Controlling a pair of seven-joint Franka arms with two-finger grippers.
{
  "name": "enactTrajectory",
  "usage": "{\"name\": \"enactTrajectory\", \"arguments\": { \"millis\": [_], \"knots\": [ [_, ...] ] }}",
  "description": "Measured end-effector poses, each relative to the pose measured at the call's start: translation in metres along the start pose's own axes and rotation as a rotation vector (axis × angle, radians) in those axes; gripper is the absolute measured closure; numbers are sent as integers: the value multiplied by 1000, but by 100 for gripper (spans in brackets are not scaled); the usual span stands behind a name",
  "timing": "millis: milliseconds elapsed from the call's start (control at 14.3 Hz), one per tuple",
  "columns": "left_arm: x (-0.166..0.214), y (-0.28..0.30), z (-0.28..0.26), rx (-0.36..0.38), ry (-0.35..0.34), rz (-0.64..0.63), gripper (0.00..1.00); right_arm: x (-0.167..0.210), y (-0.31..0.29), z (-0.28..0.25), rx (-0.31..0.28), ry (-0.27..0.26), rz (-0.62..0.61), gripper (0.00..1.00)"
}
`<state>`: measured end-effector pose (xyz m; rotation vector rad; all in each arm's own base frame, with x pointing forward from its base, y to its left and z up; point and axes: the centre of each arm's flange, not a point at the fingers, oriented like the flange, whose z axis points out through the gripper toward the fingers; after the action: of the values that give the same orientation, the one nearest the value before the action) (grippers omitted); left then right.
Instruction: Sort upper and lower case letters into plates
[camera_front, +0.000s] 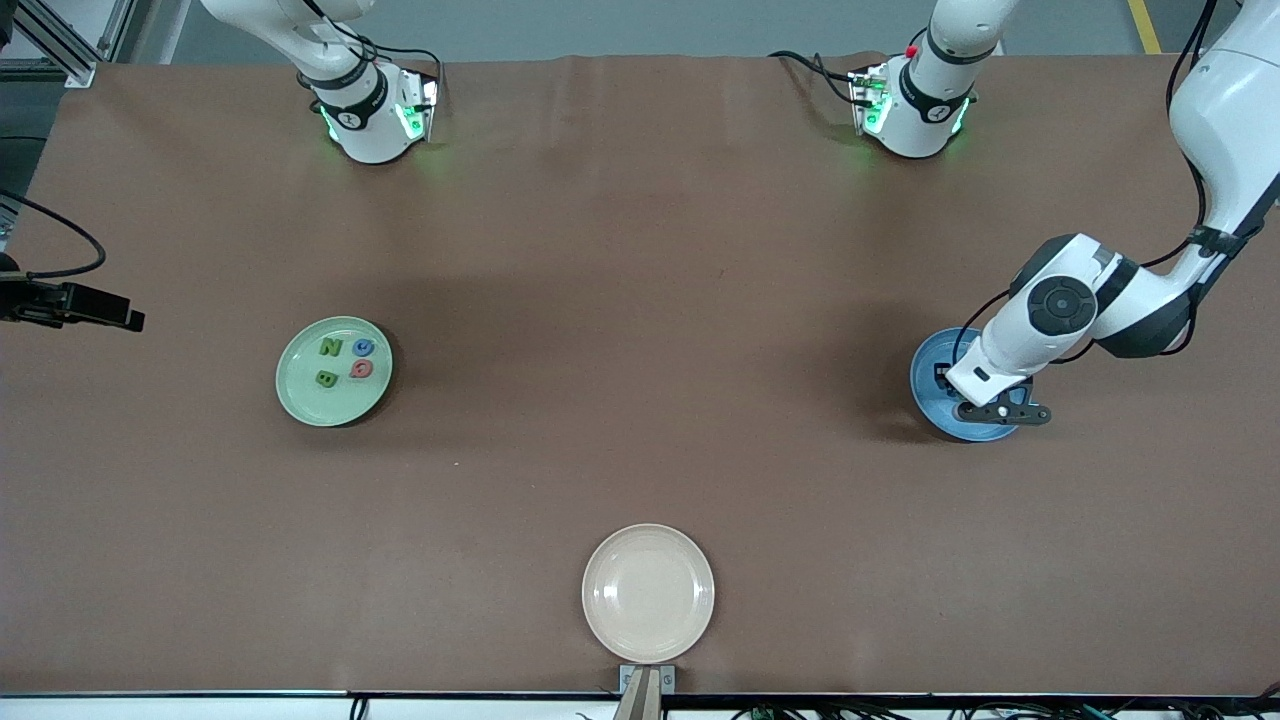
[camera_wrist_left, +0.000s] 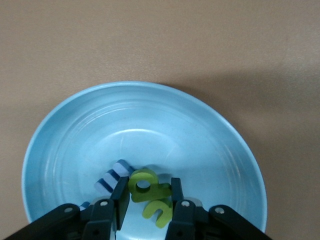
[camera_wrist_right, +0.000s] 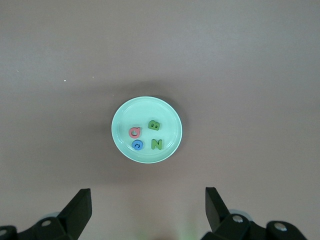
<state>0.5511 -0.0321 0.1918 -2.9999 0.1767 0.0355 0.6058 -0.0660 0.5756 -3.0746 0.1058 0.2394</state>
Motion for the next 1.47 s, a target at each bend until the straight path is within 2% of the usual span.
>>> {"name": "enactTrajectory", "arguments": {
  "millis": [279, 419, 558, 768, 1466],
  "knots": [
    [1, 0, 1, 1, -1, 0, 62, -4, 0, 3, 4, 8, -5, 0],
    [2, -1, 1, 2, 0, -2, 47, -11, 1, 1, 4, 28, -6, 0],
    [3, -2, 0, 2, 2, -4, 26, -19, 1, 1, 8, 45, -14, 0],
    [5, -5, -1, 3, 7, -12, 1, -28, -6, -2, -10, 56, -32, 0],
    [8, -9, -3, 4, 13, -19, 0, -62, 4, -34, -8, 108, -20, 0]
  ]
}}
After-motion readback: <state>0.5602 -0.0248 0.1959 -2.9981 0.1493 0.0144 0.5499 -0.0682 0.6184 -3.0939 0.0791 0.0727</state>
